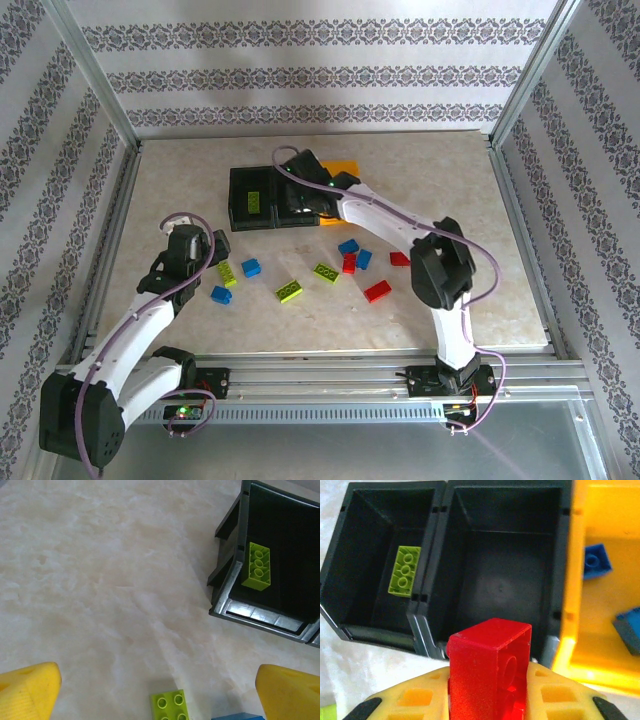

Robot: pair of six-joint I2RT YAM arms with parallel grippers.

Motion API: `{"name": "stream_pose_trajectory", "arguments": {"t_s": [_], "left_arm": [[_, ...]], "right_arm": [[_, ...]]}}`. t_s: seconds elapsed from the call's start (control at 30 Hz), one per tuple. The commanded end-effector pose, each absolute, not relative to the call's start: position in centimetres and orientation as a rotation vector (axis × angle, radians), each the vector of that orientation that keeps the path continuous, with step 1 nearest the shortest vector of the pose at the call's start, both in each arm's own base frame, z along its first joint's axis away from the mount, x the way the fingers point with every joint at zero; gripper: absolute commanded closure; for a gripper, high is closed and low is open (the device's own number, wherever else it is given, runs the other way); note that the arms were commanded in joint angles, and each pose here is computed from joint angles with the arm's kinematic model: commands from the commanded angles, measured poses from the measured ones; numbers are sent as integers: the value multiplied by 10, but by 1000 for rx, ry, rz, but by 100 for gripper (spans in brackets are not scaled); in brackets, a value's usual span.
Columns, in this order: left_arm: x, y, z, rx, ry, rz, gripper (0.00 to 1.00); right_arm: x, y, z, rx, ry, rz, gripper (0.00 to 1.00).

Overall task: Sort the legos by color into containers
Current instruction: Place the lego in the container.

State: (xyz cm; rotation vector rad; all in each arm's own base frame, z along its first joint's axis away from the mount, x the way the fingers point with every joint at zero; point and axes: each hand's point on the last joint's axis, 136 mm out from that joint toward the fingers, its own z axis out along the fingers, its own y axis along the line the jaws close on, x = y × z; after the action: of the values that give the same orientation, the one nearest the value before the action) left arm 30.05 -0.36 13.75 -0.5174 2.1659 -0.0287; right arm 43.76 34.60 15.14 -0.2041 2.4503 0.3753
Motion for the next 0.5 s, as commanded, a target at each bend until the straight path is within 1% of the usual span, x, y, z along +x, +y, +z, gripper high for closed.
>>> {"name": "stream_pose_trajectory", "arguments": {"t_s": [0.0, 0.23, 0.47], "left_arm": [[299, 3, 141, -547, 2151, -19, 0], [299, 3, 141, -545, 2152, -19, 0], [297, 4, 140, -541, 2157, -8, 0]], "right_arm": [[448, 360, 140, -304, 2453, 347, 76], [476, 371, 109, -354, 2446, 258, 75], [486, 360, 87, -297, 2489, 245, 75]]}}
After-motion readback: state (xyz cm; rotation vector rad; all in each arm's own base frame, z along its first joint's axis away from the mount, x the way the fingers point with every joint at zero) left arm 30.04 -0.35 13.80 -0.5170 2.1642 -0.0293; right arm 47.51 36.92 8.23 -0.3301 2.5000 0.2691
